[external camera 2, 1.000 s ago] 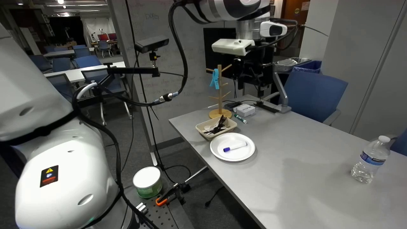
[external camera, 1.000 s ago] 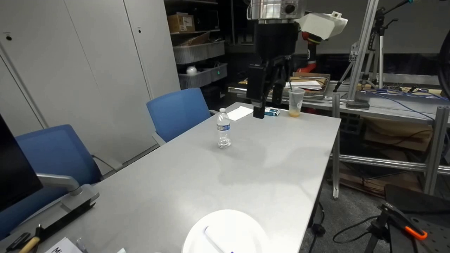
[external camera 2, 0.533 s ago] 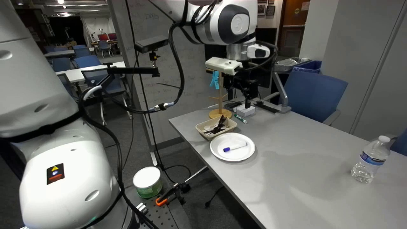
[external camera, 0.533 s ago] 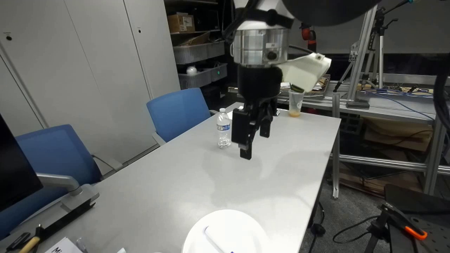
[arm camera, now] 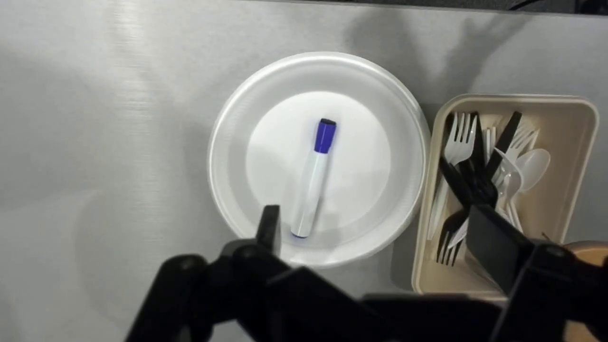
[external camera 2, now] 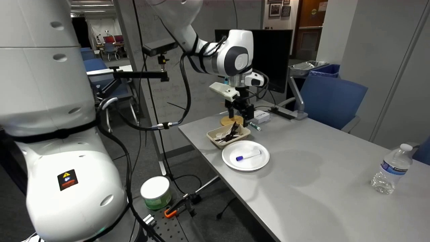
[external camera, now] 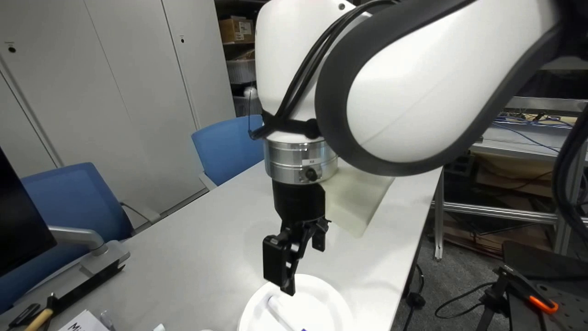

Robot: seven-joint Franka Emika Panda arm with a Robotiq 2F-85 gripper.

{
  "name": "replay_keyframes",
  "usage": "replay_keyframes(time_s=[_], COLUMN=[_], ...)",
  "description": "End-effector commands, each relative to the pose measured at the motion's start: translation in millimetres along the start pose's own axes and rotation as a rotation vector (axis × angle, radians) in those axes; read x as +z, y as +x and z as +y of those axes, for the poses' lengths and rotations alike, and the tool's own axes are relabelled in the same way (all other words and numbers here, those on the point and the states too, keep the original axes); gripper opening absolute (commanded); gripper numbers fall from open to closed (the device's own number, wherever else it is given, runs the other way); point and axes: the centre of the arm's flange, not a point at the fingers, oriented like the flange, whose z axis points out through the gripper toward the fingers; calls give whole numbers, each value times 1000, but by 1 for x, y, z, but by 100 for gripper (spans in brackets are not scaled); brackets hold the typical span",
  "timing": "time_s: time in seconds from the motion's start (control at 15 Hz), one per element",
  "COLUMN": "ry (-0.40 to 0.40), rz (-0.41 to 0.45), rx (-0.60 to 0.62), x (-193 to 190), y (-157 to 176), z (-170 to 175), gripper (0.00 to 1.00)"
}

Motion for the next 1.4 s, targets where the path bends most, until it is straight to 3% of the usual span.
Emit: replay_keyframes(time_s=[0.0,0.27,1.33], ry=[-1,-4,-9], rz=[-5,1,-3], rx=[0,6,34], x=[3,4,139], y=[0,6,57], z=[0,6,12], gripper=[100,100,100])
